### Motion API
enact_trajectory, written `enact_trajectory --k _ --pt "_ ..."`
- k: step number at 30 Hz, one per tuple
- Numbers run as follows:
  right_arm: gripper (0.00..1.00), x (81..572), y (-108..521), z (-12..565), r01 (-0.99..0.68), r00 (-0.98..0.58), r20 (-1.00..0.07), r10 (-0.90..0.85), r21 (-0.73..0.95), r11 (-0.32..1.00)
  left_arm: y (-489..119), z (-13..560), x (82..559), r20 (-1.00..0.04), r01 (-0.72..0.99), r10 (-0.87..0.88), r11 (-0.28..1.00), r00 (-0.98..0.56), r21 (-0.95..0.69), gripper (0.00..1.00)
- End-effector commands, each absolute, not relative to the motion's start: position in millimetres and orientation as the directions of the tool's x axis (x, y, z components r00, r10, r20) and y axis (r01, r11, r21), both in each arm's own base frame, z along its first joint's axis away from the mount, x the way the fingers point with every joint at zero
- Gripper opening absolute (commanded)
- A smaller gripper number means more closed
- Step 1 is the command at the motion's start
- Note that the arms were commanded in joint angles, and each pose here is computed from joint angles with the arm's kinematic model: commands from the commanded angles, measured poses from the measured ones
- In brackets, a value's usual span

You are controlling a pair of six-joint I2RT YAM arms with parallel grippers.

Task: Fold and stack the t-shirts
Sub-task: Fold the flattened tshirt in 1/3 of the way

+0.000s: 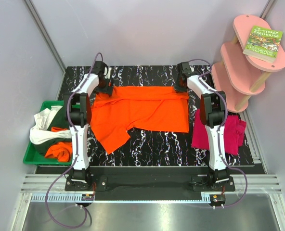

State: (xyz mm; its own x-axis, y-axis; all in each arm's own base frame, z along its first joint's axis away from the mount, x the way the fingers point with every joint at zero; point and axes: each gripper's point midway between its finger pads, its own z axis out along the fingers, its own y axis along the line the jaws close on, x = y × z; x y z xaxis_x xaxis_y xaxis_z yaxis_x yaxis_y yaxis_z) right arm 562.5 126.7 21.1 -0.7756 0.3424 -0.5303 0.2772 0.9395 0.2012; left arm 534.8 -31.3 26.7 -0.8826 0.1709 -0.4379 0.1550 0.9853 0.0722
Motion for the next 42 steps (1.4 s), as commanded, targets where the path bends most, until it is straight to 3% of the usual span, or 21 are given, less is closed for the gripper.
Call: enact_trajectory --k 1,3,4,8,15,20,26,31,37,42 --pt "0.11 559.8 124.2 25.2 0.257 -0.789 -0.526 0.318 0.188 0.948 -32.6 71.9 548.3 -0.563 0.13 0.143 0.989 -0.814 0.064 0.84" --pt "0.14 562.8 125.3 46.7 0.239 -0.756 -0.575 0.313 0.203 0.95 -33.4 80.5 543.3 -0.6 0.122 0.132 0.991 -0.789 0.058 0.88" --pt "0.17 563.7 123.9 56.0 0.239 -0.739 -0.596 0.313 0.203 0.95 -35.3 116.3 550.4 -0.678 0.11 0.114 0.993 -0.726 0.05 0.89" --pt "0.37 558.3 139.1 122.4 0.189 -0.65 -0.703 0.29 0.219 0.957 -37.6 176.3 544.9 -0.765 0.078 0.063 0.997 -0.641 0.017 0.93" --pt "0.4 496.7 198.9 169.3 0.009 -0.658 -0.733 0.173 0.223 0.975 -54.4 217.8 481.0 -0.789 0.146 0.053 0.988 -0.612 -0.047 0.92" --pt "0.36 431.9 212.0 131.9 0.02 -0.751 -0.634 0.183 0.256 0.967 -67.6 168.1 411.5 -0.682 0.215 0.098 0.973 -0.725 -0.088 0.9" --pt "0.32 372.8 214.3 83.1 0.065 -0.816 -0.542 0.2 0.258 0.964 -71.2 129.7 362.2 -0.604 0.235 0.112 0.964 -0.789 -0.129 0.89" --pt "0.31 344.5 206.5 47.4 0.089 -0.858 -0.48 0.18 0.206 0.974 -78.5 104.0 342.1 -0.506 0.305 0.211 0.946 -0.836 -0.11 0.87" --pt "0.31 329.4 195.8 28.7 0.13 -0.873 -0.446 0.196 0.174 0.976 -69.3 86.5 338.7 -0.447 0.279 0.218 0.957 -0.868 -0.076 0.87" --pt "0.31 322.7 189.2 21.9 0.156 -0.877 -0.433 0.208 0.154 0.976 -61.7 56.6 331.3 -0.338 0.266 0.232 0.962 -0.912 -0.056 0.87"
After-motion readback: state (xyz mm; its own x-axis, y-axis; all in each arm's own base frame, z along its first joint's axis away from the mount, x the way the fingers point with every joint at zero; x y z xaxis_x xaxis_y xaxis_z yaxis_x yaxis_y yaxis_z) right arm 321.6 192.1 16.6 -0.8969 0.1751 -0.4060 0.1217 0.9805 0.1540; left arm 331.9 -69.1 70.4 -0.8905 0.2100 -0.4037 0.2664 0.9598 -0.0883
